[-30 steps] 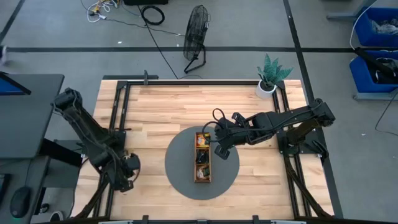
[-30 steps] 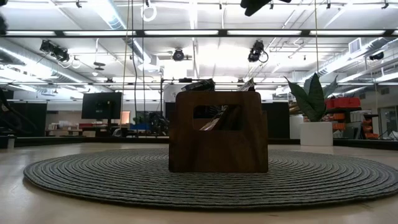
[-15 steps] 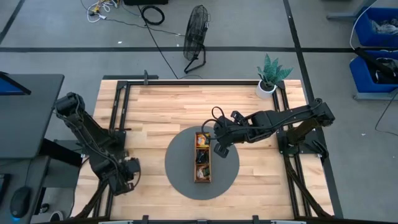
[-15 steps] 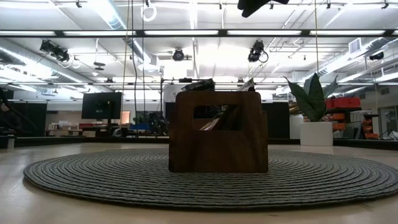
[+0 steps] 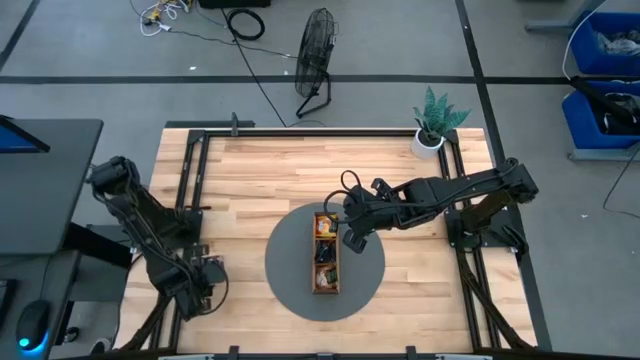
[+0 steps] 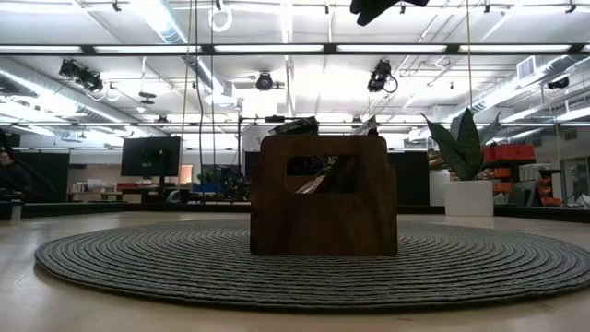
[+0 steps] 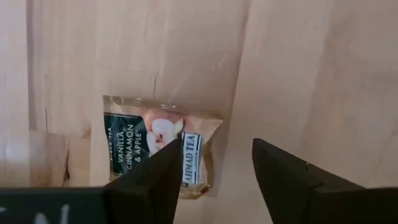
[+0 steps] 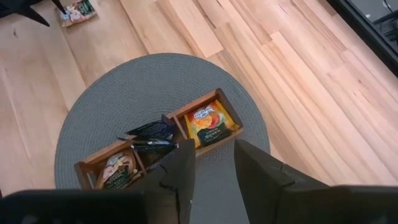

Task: Pick & Place Tea
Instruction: Put the brown tea bag into the bottom section of the wooden organizer

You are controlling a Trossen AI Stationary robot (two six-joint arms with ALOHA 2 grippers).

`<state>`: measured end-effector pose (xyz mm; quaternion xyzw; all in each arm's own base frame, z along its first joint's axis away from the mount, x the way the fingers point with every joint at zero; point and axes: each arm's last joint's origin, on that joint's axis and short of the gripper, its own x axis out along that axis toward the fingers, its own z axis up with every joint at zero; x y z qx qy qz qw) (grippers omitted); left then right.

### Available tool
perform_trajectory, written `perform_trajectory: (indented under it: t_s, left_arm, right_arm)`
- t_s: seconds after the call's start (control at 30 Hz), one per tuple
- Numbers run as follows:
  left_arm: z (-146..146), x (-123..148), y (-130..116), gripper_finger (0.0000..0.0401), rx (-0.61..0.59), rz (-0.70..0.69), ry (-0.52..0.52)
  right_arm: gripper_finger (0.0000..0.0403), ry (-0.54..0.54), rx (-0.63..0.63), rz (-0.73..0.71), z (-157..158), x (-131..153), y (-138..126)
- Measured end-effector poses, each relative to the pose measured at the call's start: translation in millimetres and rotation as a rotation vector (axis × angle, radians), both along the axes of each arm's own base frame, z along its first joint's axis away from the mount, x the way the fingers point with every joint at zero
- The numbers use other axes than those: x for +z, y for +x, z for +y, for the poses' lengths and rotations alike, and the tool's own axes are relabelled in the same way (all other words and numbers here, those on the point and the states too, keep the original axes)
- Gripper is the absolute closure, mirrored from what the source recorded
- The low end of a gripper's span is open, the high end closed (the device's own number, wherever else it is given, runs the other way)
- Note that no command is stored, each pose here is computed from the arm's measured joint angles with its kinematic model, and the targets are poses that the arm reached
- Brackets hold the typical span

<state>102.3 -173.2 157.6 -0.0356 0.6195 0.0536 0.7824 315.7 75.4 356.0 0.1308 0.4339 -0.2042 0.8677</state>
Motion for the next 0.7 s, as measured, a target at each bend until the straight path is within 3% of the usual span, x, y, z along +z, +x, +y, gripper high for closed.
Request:
perform_trajectory:
  t_s: [0.4,0.7]
  left_arm:
    - [-6.0,-20.1,2.4,0.0243,-0.038,0.078,0.079]
    - [-4.3,-19.4,9.0,0.0378,-0.013,0.098,0.047]
  right_arm:
    - [0.0284,0.022,-0.014,-0.012,0.3,0.3,0.7]
    - [0.0284,0.042,-0.041,-0.020,0.4,0.3,0.7]
